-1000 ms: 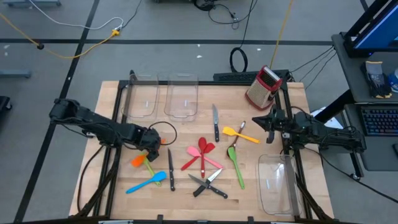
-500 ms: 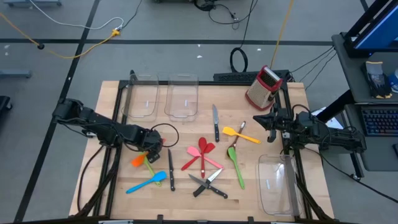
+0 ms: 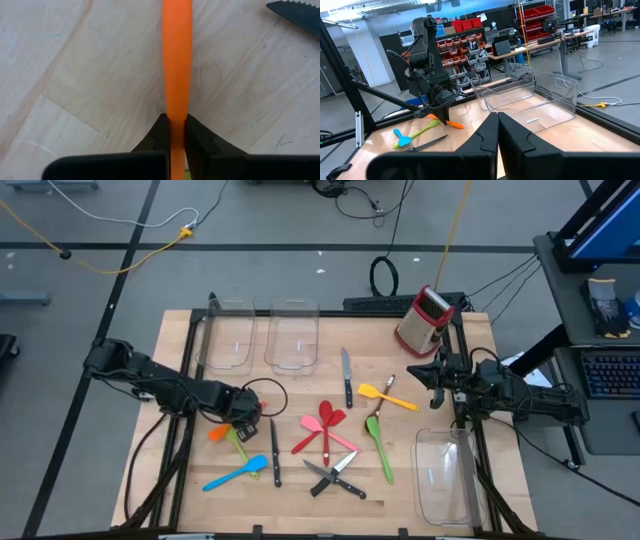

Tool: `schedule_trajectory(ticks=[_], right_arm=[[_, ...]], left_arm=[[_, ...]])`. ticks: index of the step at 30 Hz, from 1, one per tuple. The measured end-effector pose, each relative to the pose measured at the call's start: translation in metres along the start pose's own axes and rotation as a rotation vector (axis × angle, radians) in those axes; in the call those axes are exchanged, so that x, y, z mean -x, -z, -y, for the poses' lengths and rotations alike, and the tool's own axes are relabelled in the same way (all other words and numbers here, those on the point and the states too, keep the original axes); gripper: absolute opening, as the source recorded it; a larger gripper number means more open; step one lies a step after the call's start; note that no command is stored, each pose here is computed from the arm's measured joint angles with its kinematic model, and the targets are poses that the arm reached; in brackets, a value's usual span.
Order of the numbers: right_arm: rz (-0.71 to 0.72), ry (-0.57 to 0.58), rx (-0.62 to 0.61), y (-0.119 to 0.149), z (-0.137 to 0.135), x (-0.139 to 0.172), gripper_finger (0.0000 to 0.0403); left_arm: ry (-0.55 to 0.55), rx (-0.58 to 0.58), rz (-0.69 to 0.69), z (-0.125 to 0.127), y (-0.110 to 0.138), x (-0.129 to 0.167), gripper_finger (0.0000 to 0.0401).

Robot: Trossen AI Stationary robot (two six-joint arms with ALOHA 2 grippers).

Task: Pick & Place Kitchen Items
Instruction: Put the orange spatula into the bottom transparent bin

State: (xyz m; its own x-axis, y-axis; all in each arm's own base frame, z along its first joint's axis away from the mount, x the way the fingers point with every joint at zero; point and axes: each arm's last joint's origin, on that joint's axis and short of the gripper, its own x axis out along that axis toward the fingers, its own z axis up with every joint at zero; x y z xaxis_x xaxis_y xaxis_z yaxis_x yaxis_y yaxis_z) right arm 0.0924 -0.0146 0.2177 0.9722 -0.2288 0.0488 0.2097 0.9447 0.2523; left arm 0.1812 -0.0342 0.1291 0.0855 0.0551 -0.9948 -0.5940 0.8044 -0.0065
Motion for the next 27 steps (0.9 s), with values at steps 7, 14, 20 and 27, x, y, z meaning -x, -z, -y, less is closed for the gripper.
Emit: schedule_trajectory(ticks=[7, 14, 20, 27], right_arm=[[0.019, -0.005, -0.002, -0.002, 0.000, 0.000, 0.0000], [0.059, -0.018, -0.007, -0.006, -0.002, 0.000, 0.0000], [0.105, -0.015, -0.012, -0.010, -0.002, 0.000, 0.0000], [0.154, 0.008, -0.028, -0.014, -0.002, 0.000, 0.0000]], left_arm=[[-0.048, -0.016, -0.057, -0.003, 0.001, 0.017, 0.0012], [-0.091, -0.032, -0.095, -0.005, -0.001, 0.051, 0.0004], [0.045, -0.004, 0.003, 0.003, -0.012, 0.094, 0.0003], [0.359, 0.076, 0.216, 0.025, -0.035, 0.151, 0.0003]])
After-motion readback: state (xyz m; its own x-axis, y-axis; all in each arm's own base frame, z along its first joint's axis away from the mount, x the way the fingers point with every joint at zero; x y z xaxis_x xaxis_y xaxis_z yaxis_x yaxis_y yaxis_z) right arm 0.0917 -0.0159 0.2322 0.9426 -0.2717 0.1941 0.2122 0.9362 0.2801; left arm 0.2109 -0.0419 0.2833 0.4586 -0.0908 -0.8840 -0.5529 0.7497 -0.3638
